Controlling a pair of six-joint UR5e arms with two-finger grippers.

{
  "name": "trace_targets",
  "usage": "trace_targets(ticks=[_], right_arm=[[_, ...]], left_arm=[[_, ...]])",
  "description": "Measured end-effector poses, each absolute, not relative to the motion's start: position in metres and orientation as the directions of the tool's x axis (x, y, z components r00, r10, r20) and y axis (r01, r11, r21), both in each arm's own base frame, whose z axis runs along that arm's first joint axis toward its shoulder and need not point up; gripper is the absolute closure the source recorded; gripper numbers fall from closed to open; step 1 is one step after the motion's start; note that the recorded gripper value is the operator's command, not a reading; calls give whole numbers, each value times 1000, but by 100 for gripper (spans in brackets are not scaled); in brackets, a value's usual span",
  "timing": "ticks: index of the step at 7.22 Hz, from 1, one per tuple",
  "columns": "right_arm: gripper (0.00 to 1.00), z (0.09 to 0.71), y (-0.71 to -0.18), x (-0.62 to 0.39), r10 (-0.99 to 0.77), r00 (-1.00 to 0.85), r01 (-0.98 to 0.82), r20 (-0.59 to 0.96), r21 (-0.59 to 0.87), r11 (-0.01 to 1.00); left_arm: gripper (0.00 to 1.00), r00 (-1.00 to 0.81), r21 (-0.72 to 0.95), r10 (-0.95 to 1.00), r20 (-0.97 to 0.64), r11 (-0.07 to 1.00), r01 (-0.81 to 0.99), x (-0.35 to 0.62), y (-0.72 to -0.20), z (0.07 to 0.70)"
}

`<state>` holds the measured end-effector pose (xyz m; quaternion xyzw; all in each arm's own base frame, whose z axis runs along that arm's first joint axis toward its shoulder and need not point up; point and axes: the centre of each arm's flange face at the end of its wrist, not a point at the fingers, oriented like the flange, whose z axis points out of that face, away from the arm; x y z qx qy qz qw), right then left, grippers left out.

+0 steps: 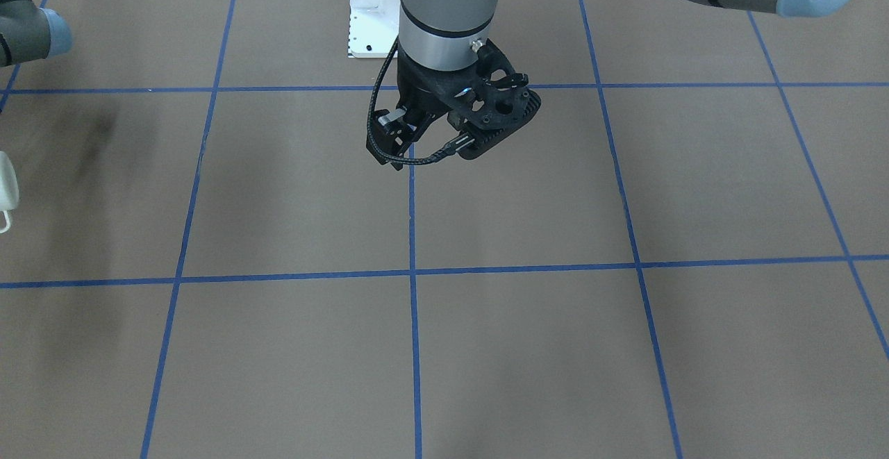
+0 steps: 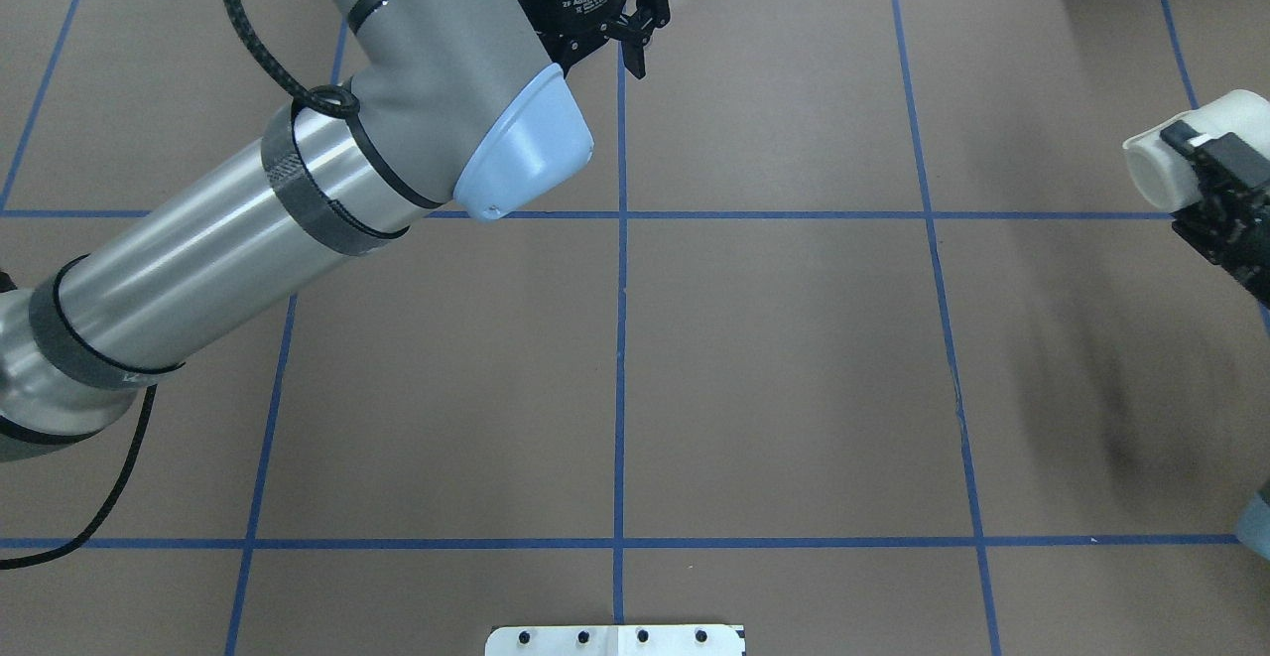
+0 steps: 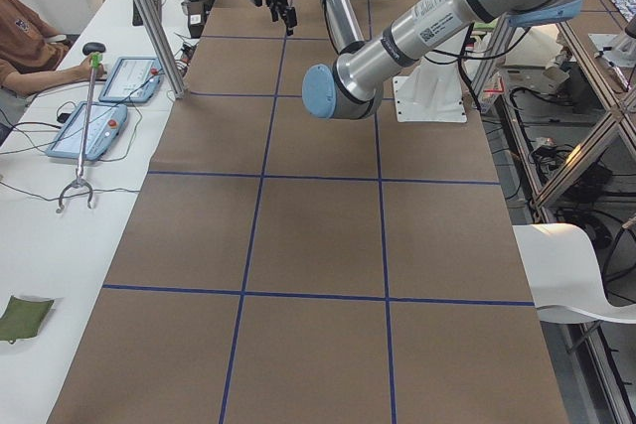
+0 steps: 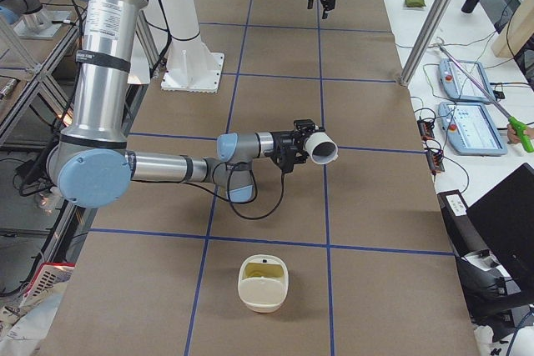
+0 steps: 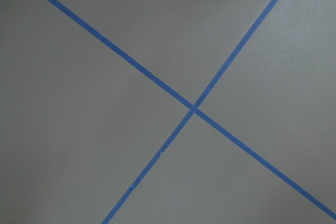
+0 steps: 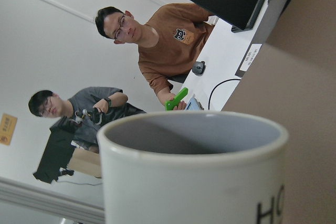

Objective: Left arm hands cup to right arm to dump lemon

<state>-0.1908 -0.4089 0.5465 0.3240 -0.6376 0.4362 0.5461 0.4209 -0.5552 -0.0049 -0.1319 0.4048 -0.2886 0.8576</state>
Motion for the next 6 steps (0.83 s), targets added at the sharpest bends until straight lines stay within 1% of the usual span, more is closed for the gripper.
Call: trace_targets(ticks=[1, 3, 4, 6], right_arm=[[84, 523, -426, -232, 10, -23, -914, 1000, -25, 405], [84, 454, -446, -336, -53, 246, -902, 968, 248, 353], [84, 410, -441, -395, -68, 364, -874, 929, 366, 321], [84, 328, -419, -487, -48, 524, -810, 850, 515, 280]], left_arm=[[0, 506, -447, -597, -622, 802, 397, 423, -555, -5], [0, 501, -431, -583, -640, 812, 394, 427, -558, -5], [0, 496, -427, -577, -648, 815, 391, 427, -559, -5], [0, 497, -426, -571, -654, 820, 382, 432, -556, -6]])
